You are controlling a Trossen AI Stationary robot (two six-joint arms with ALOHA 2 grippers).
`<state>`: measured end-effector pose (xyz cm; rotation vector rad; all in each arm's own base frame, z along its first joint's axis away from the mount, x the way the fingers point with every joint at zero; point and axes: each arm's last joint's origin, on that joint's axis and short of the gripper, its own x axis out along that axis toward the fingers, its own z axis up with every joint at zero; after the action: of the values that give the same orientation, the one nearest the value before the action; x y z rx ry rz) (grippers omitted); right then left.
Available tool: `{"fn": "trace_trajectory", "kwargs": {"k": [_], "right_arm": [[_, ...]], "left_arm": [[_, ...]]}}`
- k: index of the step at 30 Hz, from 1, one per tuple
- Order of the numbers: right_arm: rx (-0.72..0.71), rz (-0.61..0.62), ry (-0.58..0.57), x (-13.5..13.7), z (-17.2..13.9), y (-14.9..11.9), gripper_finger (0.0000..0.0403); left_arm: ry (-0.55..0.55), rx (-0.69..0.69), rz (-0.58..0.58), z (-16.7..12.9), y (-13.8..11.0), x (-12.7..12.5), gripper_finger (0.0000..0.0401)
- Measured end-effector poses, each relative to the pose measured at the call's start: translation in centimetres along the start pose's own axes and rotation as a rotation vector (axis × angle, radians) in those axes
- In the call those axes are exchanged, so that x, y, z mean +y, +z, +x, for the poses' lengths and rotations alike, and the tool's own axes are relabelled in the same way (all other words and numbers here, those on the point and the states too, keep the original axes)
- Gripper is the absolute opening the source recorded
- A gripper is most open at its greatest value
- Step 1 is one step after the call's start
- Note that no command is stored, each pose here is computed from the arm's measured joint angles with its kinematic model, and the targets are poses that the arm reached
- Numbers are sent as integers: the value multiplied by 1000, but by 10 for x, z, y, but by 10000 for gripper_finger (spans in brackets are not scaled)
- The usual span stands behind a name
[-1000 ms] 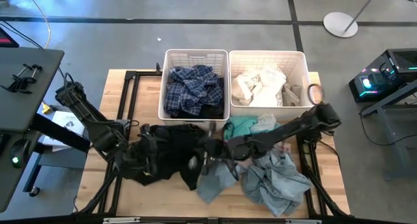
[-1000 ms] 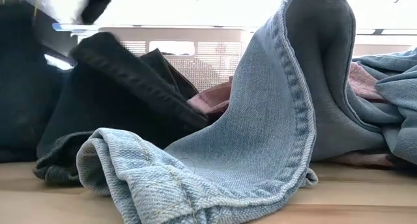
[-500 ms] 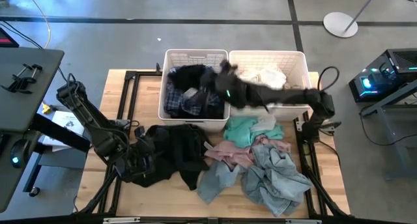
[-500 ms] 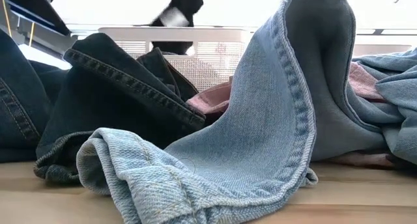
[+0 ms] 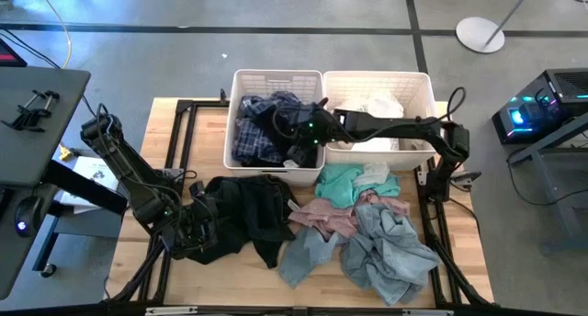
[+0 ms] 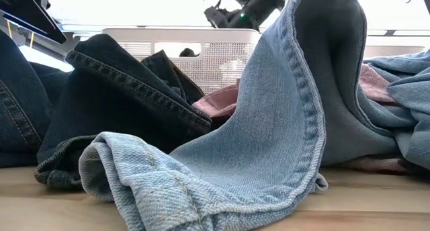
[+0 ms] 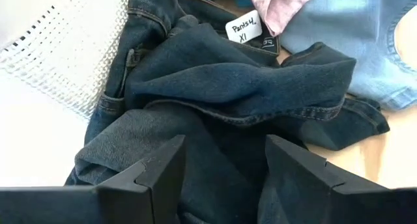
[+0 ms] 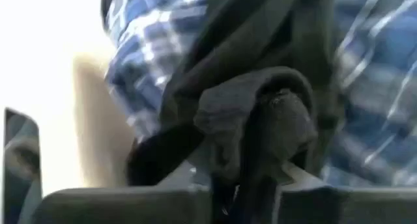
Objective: Sort clothes
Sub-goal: Put the black underwear into the left white bin
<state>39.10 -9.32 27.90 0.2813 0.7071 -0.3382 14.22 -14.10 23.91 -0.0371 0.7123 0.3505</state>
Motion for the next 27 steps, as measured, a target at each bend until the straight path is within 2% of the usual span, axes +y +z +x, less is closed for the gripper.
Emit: {"fn": "trace_trajectory", "kwargs": {"k": [3,8,10,13,14,17,19,24,27], "right_arm": [[64,3,27,7,-13,8,107],[76,131,19,12,-50,39,186],[40,178,-40,13,-64,50,197],[-82,145,-145,18,-75,62,198],[-110,131,-148,19,-75,65,195],[-140,103,-113,22,-55,64,182],[-104,78,-109,21,-27,55,171],[59,28,-147,11,53,23,149],[131,32,-162,2,80,11,143]], "left_arm": [[1,0,-1,0,0,0,204],[4,1,-5,1,1,1,204],[3,4,-11,1,1,0,204],[3,8,-32,1,0,1,204],[2,11,-39,1,0,1,204],[1,13,-51,1,0,1,204],[4,10,-51,1,0,1,204],[4,8,-67,1,0,1,204],[1,11,-82,1,0,1,204]]}}
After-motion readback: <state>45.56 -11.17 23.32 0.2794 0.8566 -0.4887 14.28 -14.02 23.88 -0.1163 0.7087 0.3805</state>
